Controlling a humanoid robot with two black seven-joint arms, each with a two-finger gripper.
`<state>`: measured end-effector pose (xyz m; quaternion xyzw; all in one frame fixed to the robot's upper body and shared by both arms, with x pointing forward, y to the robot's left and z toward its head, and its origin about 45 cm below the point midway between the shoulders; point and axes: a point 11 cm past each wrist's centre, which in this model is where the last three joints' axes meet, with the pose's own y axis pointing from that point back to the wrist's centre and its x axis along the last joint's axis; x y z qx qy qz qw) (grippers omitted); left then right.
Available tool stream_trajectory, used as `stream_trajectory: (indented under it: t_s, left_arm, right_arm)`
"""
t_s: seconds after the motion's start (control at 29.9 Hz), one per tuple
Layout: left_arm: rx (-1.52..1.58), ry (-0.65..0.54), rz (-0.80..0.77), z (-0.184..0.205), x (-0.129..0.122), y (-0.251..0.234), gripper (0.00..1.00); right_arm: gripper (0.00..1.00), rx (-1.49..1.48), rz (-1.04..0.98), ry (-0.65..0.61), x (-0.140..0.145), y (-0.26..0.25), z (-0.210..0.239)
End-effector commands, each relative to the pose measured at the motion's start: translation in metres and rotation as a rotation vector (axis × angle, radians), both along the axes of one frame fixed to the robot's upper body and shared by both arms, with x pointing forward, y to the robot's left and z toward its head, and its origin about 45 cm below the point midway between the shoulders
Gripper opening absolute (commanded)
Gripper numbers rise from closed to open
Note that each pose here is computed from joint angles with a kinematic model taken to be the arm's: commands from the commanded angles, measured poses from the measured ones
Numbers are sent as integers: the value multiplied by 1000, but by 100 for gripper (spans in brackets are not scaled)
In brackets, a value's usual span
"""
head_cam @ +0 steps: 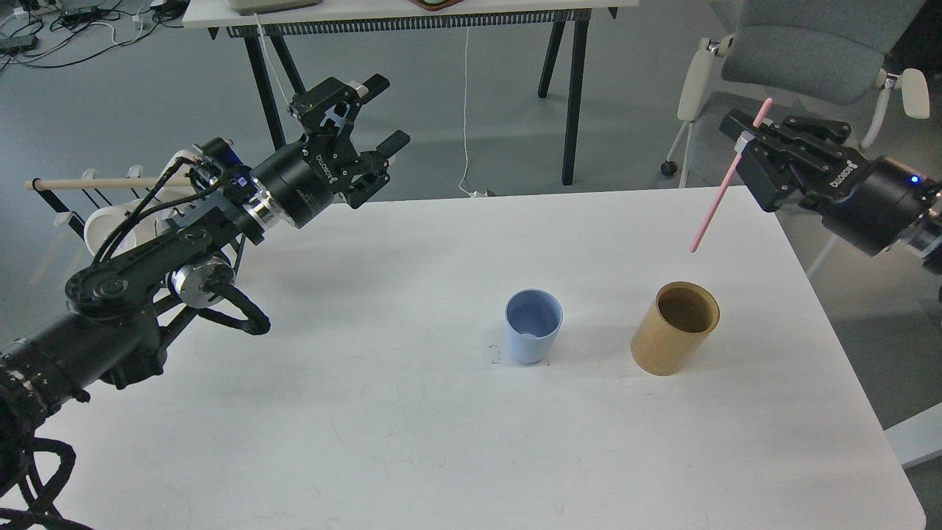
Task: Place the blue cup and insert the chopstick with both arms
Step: 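Carry the pink stick over the blue cup and lower it in, then open the right gripper to release the pink stick in the blue cup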
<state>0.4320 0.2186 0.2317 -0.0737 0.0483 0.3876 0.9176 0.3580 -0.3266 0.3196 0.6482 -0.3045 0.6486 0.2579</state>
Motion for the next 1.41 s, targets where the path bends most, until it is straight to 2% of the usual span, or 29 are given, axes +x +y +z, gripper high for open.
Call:
stream_trajectory:
  t_s: [0.0,0.27,0.37,0.74,1.0,1.31,1.37]
  left_arm:
    - [23,26,35,-13,-2,15,83]
    - [55,68,94,-32,-4,38,84]
    - [55,75,94,-36,-6,38,85]
    - [51,78,92,-37,-6,36,85]
    - [46,83,94,-39,-8,36,86]
    - [44,85,94,-40,-8,36,86]
    - [44,87,95,-41,-9,36,86]
  right_arm:
    - [0,108,67,10,11,44,-9]
    - [0,65,199,118,23,118,-65]
    - [0,54,234,131,23,136,-74]
    - [1,18,249,176,14,136,-94]
    - [9,12,239,181,16,134,-98]
    - [10,19,245,184,17,142,-101]
    - [13,19,247,186,16,143,-102]
